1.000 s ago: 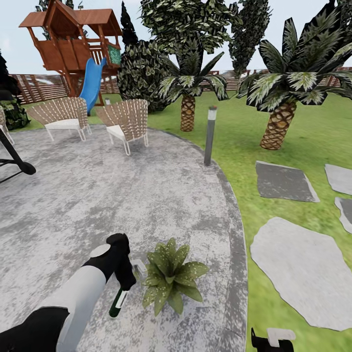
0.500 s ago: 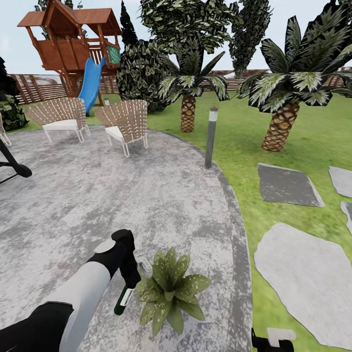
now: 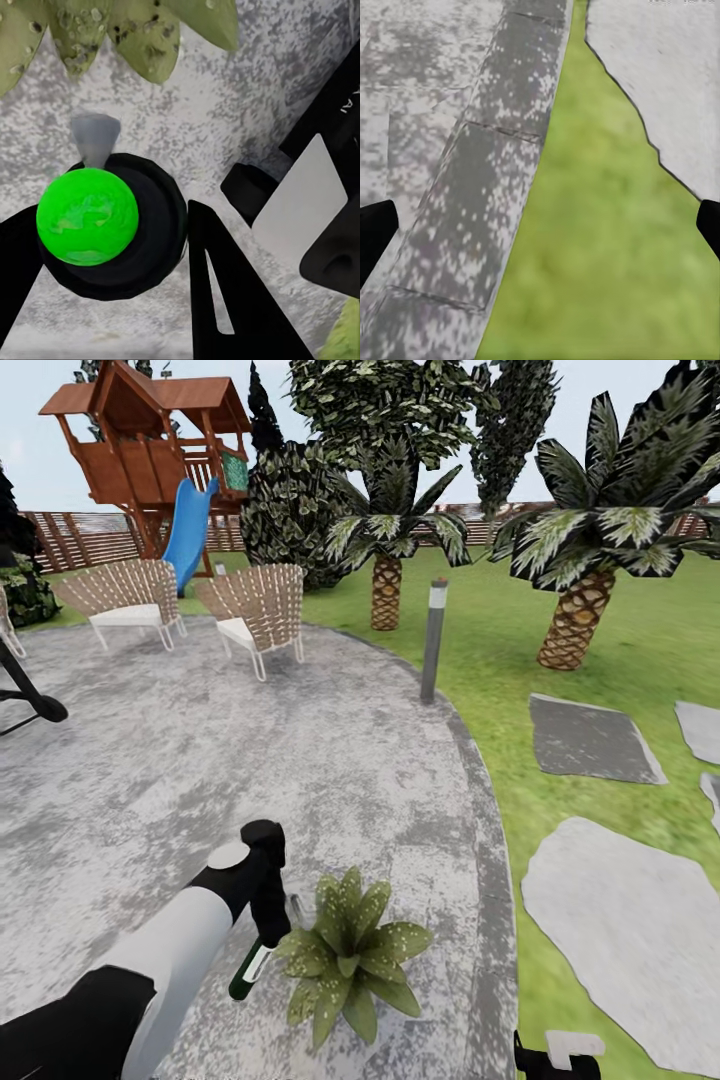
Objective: Pick up the pesticide atomizer in the garden and spray insectifuge to fully cover both potted plants in the garden.
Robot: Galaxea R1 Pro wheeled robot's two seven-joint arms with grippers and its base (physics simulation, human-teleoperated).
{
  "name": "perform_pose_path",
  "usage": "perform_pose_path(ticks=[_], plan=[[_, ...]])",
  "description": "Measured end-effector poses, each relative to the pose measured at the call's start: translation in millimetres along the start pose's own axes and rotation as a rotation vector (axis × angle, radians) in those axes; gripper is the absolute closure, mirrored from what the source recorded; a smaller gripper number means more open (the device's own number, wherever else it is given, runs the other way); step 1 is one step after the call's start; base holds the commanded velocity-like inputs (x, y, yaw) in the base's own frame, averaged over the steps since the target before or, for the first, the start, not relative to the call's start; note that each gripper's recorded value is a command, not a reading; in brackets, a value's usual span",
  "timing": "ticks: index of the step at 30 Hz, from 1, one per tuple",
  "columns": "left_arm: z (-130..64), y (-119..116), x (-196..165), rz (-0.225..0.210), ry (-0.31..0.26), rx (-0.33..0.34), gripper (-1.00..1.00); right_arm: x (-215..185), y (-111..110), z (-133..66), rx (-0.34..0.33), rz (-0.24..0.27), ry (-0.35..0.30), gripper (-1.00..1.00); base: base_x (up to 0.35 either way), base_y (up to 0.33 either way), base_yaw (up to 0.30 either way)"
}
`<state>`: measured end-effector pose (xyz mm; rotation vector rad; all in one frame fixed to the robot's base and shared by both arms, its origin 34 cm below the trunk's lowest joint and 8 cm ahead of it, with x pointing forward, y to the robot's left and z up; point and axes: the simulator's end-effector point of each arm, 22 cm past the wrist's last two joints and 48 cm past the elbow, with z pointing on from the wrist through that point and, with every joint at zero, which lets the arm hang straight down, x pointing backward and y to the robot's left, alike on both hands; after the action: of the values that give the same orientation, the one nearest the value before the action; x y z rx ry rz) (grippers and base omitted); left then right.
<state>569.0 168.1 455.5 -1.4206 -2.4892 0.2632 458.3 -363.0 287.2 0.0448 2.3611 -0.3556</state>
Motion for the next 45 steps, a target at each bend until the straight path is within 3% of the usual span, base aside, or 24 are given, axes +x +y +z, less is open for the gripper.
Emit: perform_pose_path(ticks=[25,45], plan=[[-0.6,-0.8,-2.3,0.000,0.005,-0.010,1.00,-0.2,1.3,-0.3,-0.001,0.001,0.000,-1.00,0.043,-0.185,0.158],[15.7,12.1,19.6,-0.026,0.035,-0.042,1.00,0.0,1.1,-0.1,-0.001,0.001,0.000,-1.00,0.007,-0.009,0.163]])
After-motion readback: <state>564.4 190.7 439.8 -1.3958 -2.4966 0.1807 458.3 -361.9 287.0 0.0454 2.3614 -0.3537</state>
